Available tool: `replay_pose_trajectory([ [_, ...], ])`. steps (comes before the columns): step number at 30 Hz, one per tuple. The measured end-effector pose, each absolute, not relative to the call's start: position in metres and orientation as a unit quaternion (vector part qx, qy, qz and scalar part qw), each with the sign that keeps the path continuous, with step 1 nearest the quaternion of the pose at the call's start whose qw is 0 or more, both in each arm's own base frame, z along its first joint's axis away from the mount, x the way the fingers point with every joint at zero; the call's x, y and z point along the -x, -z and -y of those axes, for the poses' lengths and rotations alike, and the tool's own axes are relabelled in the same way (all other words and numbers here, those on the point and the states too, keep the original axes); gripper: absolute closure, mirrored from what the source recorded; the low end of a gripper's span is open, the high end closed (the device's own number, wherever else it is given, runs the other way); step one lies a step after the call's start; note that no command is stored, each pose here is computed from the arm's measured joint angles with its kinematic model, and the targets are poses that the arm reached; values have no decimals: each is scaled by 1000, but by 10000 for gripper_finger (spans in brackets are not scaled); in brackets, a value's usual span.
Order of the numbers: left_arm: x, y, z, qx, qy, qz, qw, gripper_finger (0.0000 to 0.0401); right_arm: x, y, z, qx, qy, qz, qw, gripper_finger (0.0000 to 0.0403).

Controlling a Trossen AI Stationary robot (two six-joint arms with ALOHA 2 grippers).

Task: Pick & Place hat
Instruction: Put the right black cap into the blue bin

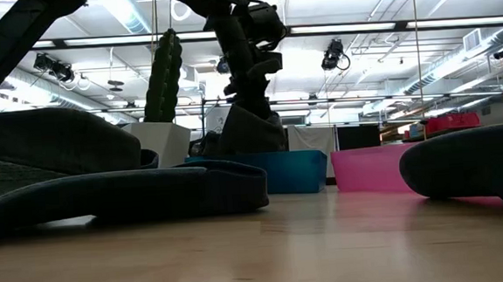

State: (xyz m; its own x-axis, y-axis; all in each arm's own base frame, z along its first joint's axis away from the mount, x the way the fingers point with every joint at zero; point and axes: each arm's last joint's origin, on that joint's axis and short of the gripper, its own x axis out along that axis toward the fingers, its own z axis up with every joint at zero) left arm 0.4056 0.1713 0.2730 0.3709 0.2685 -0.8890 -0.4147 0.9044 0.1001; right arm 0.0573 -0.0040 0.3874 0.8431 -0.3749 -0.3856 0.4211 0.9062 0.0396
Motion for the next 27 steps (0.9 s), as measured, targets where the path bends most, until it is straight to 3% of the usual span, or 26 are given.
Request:
replay_pose_trajectory([
  [14,-414,-230,-173,76,-196,-588,781,390,-57,-387,4,-61,209,-188,958,140],
  [27,-412,-223,-172,65,-227,-610,756,384,-57,-387,4,-61,209,-188,958,140],
])
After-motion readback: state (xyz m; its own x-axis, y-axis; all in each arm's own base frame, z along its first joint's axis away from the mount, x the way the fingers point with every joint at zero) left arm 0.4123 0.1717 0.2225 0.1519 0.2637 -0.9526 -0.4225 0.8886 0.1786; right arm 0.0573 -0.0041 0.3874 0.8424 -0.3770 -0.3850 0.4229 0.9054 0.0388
